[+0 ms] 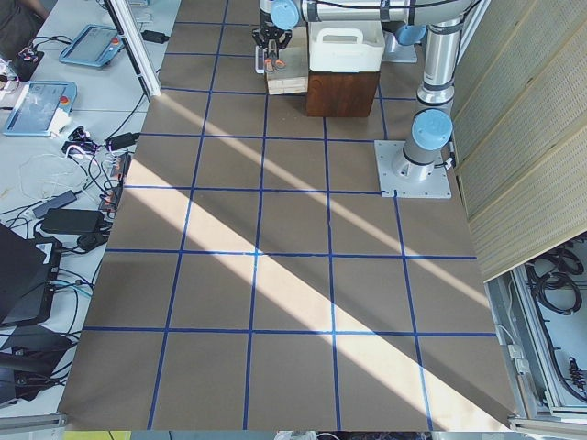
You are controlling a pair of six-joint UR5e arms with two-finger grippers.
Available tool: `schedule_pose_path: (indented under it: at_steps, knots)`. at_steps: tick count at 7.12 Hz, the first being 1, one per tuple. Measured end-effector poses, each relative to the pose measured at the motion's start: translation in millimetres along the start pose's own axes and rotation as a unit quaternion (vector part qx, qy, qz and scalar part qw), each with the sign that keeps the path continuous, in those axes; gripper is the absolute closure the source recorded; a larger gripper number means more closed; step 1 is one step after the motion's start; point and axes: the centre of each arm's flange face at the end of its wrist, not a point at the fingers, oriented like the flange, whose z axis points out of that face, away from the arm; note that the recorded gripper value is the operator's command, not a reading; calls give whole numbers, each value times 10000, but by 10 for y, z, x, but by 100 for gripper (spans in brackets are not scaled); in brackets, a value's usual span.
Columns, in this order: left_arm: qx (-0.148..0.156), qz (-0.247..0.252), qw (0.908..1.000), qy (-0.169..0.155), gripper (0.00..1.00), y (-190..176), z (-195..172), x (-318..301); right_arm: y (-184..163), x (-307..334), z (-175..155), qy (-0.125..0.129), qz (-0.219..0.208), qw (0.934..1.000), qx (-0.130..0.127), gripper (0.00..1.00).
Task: Place scissors in drawer with both arms
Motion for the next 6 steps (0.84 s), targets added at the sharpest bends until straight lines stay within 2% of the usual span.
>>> schedule_pose_path:
  at_steps: [2,4,6]
  knots:
    - [-38,31,9999,123,100,-171,96,173,0,110,2,-47,149,9998,134,0]
    - [-74,-2,9993,362,100,-200,219,320,12,260,-102,-209,588,9975,343,0]
    - [-67,69,9991,423,100,-254,308,348,30,316,-151,-251,900,9948,416,0]
